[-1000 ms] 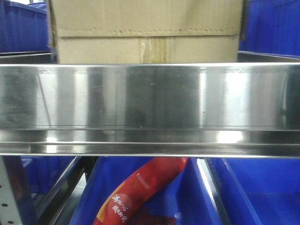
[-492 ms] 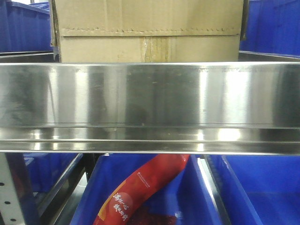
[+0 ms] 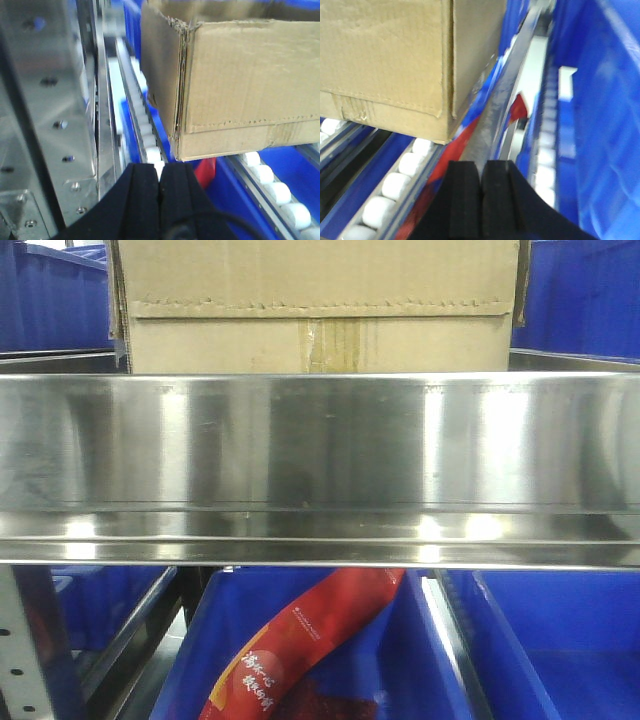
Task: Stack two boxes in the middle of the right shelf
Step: 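Open both grippers to release the plain box walls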
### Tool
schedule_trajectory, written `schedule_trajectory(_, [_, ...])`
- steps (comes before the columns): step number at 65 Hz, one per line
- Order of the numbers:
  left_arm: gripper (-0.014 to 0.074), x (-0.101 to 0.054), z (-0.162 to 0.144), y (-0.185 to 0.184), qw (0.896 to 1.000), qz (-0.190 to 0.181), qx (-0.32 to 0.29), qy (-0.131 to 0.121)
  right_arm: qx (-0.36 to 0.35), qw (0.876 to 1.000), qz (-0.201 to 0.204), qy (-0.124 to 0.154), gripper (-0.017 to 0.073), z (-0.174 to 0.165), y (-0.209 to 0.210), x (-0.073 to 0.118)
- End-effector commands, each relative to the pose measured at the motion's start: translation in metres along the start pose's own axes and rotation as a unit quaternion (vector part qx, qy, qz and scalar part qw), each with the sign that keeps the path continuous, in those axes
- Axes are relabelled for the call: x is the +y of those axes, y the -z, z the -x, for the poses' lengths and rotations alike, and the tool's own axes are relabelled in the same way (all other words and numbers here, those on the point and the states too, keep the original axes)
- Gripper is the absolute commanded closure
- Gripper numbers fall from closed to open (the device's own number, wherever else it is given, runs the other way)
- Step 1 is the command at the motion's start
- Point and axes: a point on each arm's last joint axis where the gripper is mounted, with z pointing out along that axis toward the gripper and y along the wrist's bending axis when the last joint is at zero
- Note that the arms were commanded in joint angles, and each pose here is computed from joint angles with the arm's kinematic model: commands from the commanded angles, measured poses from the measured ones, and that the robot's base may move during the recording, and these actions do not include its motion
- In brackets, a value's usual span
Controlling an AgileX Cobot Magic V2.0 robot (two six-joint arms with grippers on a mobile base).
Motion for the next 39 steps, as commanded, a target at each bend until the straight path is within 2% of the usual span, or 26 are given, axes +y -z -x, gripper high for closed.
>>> schedule_trajectory(1, [0.0705,0.000,-0.018,0.008,0.999,-0.003,-0.042,-0.003,-0.055,0.998,-0.021,0.012,0.0713,-0.009,0.014,-0.001])
schedule_trajectory(15, [0.0705,0.001,-0.046,0.022,0.995,-0.011,-0.103,-0.004,-0.143,0.989,-0.040,0.024,0.0713,-0.028,0.042,0.001])
schedule_trajectory(39, [0.0705,0.001,-0.046,0.028,0.993,-0.012,-0.122,-0.003,-0.154,0.987,-0.042,0.024,0.0713,-0.029,0.046,0.002])
